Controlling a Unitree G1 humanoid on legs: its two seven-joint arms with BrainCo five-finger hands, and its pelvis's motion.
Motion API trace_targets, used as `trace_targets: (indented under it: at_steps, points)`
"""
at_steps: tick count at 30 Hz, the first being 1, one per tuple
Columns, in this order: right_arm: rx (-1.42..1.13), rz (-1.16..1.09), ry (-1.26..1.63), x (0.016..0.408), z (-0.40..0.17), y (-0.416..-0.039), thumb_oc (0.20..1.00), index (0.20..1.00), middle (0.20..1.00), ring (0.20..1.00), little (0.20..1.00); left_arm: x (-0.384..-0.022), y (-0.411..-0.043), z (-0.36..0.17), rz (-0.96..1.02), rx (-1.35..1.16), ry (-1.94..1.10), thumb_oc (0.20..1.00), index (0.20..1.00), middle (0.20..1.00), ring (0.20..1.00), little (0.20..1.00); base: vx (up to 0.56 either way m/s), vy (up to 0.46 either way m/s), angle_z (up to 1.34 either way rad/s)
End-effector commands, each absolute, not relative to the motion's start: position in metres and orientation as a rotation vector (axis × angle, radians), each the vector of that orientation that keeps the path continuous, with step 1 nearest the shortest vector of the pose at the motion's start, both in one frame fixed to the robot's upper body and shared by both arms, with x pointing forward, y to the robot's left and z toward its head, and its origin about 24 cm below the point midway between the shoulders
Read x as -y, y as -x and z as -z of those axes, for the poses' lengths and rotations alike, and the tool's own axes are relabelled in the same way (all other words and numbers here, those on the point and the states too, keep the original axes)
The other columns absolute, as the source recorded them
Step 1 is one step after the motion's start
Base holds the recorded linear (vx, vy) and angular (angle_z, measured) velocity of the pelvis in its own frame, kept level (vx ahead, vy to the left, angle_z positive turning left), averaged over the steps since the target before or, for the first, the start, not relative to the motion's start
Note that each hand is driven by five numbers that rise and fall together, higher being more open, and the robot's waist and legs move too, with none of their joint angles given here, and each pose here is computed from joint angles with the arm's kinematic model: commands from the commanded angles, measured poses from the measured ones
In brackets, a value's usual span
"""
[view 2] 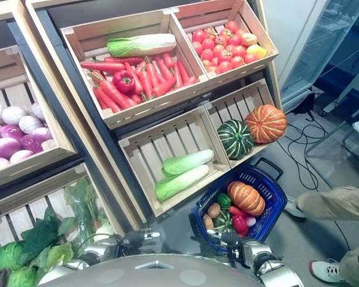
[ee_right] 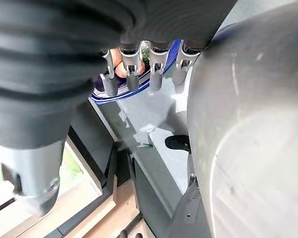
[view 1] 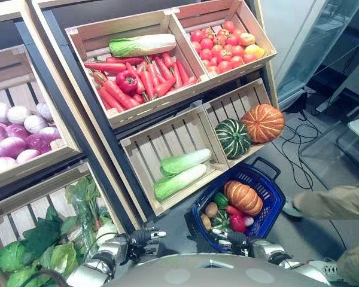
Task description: Pick up fruits and vegetables into the basket
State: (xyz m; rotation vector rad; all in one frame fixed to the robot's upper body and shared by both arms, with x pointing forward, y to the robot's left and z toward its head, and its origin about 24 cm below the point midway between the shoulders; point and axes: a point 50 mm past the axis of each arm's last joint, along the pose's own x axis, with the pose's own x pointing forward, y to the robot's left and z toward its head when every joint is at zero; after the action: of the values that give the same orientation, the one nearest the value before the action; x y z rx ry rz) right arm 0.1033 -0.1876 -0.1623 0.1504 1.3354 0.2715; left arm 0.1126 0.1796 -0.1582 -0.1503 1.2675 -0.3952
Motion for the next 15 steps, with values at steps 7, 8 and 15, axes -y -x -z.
trace_targets:
  at_steps: [7, 8, 15]
  points:
    - [-1.458, -0.274, -0.212, 0.176, 0.170, -0.075, 1.000, 1.000, 1.000, 1.000, 1.000, -0.164, -0.105, 0.163, 0.473, -1.322, 0.141, 1.000, 1.000, 1.000, 1.000, 1.000, 0.00, -0.037, -0.03]
    - [-1.453, -0.275, -0.207, 0.176, 0.170, -0.076, 1.000, 1.000, 1.000, 1.000, 1.000, -0.164, -0.106, 0.163, 0.475, -1.319, 0.136, 1.000, 1.000, 1.000, 1.000, 1.000, 0.00, 0.000, 0.00]
    - [-1.319, -0.268, -0.124, 0.179, 0.167, -0.094, 1.000, 1.000, 1.000, 1.000, 1.000, -0.164, -0.123, 0.158, 0.492, -1.161, 0.011, 1.000, 1.000, 1.000, 1.000, 1.000, 0.00, 0.000, 0.00]
